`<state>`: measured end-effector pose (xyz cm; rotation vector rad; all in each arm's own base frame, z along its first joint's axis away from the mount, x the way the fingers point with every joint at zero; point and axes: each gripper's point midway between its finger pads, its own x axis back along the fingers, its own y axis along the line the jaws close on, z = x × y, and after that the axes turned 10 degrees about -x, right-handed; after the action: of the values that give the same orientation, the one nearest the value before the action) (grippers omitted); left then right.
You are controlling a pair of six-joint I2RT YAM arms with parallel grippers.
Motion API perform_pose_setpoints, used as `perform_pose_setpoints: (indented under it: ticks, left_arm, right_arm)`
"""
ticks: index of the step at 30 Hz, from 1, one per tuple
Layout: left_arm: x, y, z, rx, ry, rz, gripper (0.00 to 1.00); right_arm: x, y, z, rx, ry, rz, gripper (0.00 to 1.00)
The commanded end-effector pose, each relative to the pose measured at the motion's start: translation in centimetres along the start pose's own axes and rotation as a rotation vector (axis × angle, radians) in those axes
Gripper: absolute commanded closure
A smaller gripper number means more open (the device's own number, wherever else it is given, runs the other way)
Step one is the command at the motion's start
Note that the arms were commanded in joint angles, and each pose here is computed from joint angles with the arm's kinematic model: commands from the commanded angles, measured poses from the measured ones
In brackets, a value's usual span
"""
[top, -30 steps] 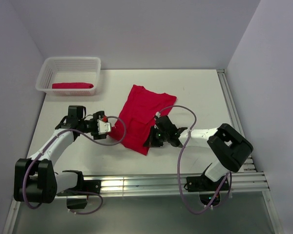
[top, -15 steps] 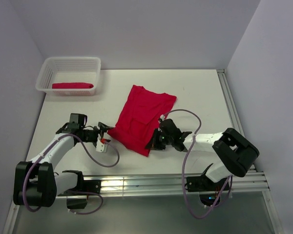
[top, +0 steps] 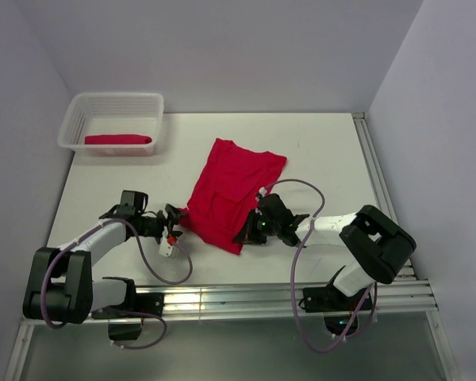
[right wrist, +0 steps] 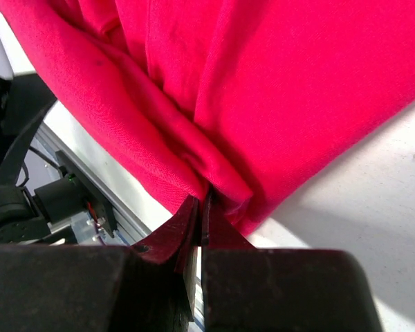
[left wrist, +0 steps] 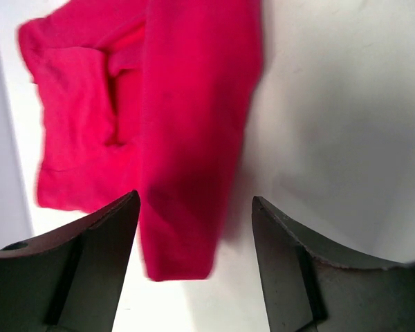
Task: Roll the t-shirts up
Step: Roll the tshirt
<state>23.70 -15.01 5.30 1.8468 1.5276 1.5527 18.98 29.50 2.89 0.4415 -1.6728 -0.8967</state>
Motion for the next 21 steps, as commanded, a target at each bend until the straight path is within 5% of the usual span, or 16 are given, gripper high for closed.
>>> perform_pose_setpoints:
  ticks: [1,21]
  left_arm:
    - [0.1,3.6,1.6,-0.179,0.053,-0.066,0.28]
    - [-1.9,0.8,1.8,-0.143,0.016,0.156,0.49]
  right_arm:
    - [-0.1,0.5,-0.1,-0.006,0.002,-0.032,1.00]
    - [0.8,-0.5,0.2,-0.043,-0.014,-0.037,1.00]
